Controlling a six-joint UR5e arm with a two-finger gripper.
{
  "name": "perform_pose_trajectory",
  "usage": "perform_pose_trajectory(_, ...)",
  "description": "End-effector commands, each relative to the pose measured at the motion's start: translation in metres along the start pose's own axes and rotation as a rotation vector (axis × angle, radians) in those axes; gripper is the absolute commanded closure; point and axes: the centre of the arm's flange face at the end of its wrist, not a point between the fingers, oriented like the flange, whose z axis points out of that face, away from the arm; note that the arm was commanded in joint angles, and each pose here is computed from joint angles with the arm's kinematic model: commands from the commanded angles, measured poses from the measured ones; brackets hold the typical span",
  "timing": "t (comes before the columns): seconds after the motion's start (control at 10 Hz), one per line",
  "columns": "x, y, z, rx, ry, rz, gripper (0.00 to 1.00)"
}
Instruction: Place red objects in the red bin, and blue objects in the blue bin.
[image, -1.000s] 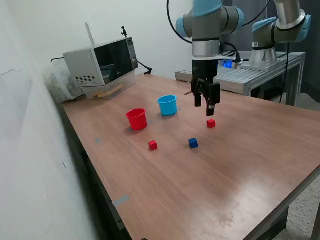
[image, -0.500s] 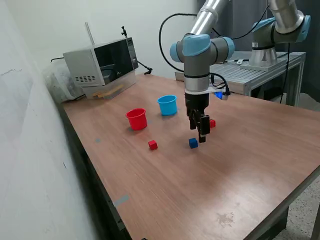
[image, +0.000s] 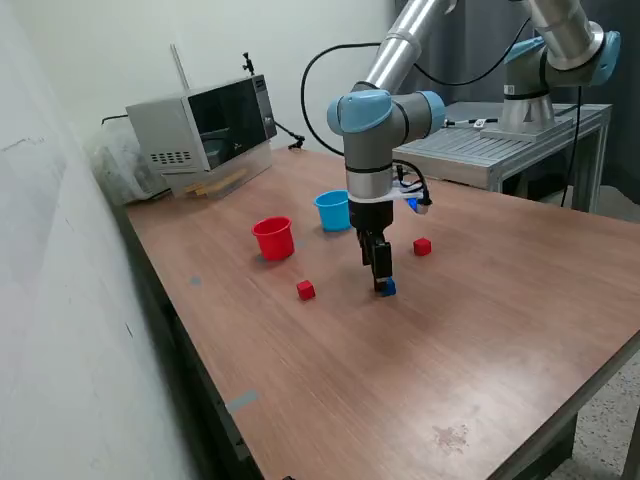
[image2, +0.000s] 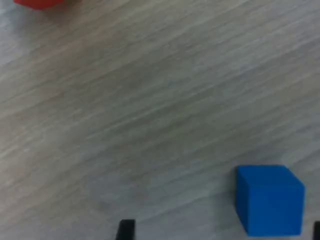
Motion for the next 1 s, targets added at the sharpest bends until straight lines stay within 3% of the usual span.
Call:
perform_pose_trajectory(0.0,-0.001,-0.003,0.005,0.012,-0.001,-0.023,1.0)
perform_pose_trajectory(0.3,0.018,-0.023,0.001,0.018,0.002,-0.109,1.0)
perform_pose_trajectory(0.5,0.021,-0.023,-0.017,0.013,0.035,-0.159,1.0)
perform_pose_trajectory(0.9,-0.015,-0.024,-0.106,-0.044,0.058,-0.227,1.0)
